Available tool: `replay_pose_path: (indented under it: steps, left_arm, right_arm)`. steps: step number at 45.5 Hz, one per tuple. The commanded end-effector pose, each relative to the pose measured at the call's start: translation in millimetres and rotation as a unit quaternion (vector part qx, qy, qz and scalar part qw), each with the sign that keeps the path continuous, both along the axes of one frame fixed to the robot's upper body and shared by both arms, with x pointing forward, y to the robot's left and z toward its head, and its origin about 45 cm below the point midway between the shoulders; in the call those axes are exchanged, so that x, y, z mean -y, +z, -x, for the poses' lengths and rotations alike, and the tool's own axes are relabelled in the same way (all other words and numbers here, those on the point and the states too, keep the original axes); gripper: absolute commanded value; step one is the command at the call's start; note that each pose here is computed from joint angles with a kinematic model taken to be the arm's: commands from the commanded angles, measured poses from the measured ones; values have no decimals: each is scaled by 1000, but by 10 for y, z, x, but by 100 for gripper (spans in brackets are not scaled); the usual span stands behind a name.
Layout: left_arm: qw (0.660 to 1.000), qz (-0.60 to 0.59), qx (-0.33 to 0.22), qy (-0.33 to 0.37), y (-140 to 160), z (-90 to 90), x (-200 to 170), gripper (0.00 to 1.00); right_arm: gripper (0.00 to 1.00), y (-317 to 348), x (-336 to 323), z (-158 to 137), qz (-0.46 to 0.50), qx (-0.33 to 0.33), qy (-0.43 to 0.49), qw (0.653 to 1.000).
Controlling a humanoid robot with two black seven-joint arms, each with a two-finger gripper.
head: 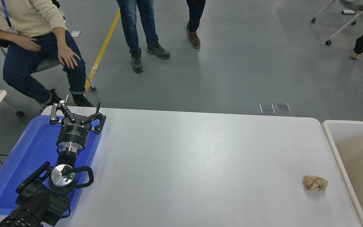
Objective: Pick up foil plate and place in dustbin
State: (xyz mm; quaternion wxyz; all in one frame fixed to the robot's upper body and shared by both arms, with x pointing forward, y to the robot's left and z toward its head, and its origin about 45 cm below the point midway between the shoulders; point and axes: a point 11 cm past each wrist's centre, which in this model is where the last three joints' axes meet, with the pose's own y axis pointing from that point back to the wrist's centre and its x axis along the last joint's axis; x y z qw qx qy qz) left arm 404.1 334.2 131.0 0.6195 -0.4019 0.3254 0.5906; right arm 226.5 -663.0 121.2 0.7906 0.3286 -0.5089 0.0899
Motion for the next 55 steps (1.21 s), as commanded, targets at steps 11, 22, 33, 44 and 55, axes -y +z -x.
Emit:
replay_pose_path:
  steps: [11,22,33,44,55]
  left_arm:
    - [1000,0,0,-1,2,-1,6,100]
    - [1000,0,0,-1,2,-1,6,100]
    - [1000,-1,-1,-3,0,-1,10,100]
    - [1000,0,1,-3,7,-6,13,100]
    - [1000,0,0,-3,1,-1,11,100]
  right_arm:
    - [100,252,77,211,-84,-5,-39,996]
    - [100,293,-152,331,-130,-63,-3,989]
    - [100,403,-453,318,-200,-142,13,969]
    - [100,771,-582,85,-263,-213,12,941]
    - [100,1000,-733,-24,-320,-257,9,912]
